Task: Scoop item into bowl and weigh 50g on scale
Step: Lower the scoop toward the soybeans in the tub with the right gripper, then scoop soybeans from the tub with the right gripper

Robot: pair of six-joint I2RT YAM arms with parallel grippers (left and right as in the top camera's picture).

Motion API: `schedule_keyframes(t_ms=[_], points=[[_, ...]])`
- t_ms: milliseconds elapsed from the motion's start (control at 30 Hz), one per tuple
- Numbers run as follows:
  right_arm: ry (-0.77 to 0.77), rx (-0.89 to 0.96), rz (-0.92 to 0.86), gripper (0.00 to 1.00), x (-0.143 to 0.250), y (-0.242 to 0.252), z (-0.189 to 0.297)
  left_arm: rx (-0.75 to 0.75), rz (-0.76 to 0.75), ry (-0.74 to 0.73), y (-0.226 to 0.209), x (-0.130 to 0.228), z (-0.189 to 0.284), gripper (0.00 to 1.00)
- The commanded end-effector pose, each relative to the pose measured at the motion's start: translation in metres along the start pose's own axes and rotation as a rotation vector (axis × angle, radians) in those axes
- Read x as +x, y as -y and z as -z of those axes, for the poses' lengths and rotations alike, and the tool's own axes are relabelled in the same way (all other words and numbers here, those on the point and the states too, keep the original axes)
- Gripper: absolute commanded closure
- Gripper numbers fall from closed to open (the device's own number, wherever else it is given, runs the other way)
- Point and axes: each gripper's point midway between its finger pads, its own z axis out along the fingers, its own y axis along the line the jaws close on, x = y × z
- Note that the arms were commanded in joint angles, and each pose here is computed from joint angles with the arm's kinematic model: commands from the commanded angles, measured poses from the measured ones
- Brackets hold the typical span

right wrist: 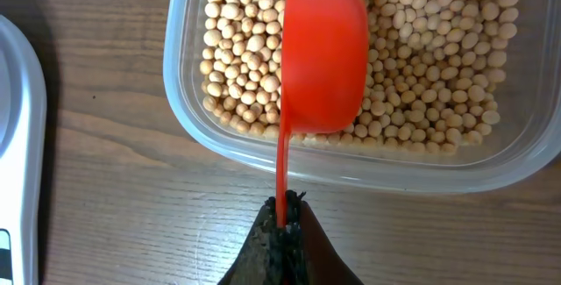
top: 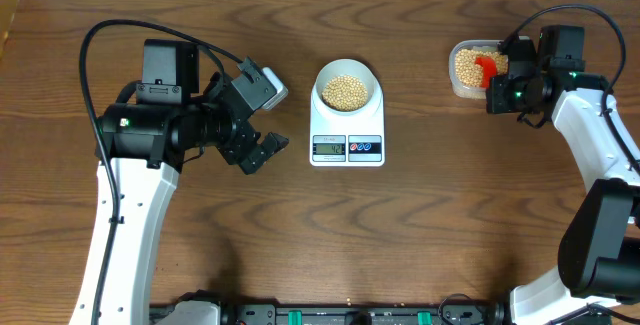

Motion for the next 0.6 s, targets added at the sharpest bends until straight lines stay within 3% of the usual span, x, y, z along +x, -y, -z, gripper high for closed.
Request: schedule_keyframes(t_ms=[0, 300, 567], points=[[-0.015, -0.037, -0.031, 0.99, 0.005, -0.005, -0.003, 0.000, -0.012, 0.022, 0.000, -0.006, 0.005, 0.02], [0.012, -0.173, -0.090, 0.99, 0.001, -0.014, 0.003, 0.000, -0.012, 0.022, 0.000, -0.006, 0.005, 0.02], [0.031, -0.170, -0.160, 0.99, 0.000, 0.007, 0.009, 0.000, -0.012, 0.022, 0.000, -0.006, 0.005, 0.02]])
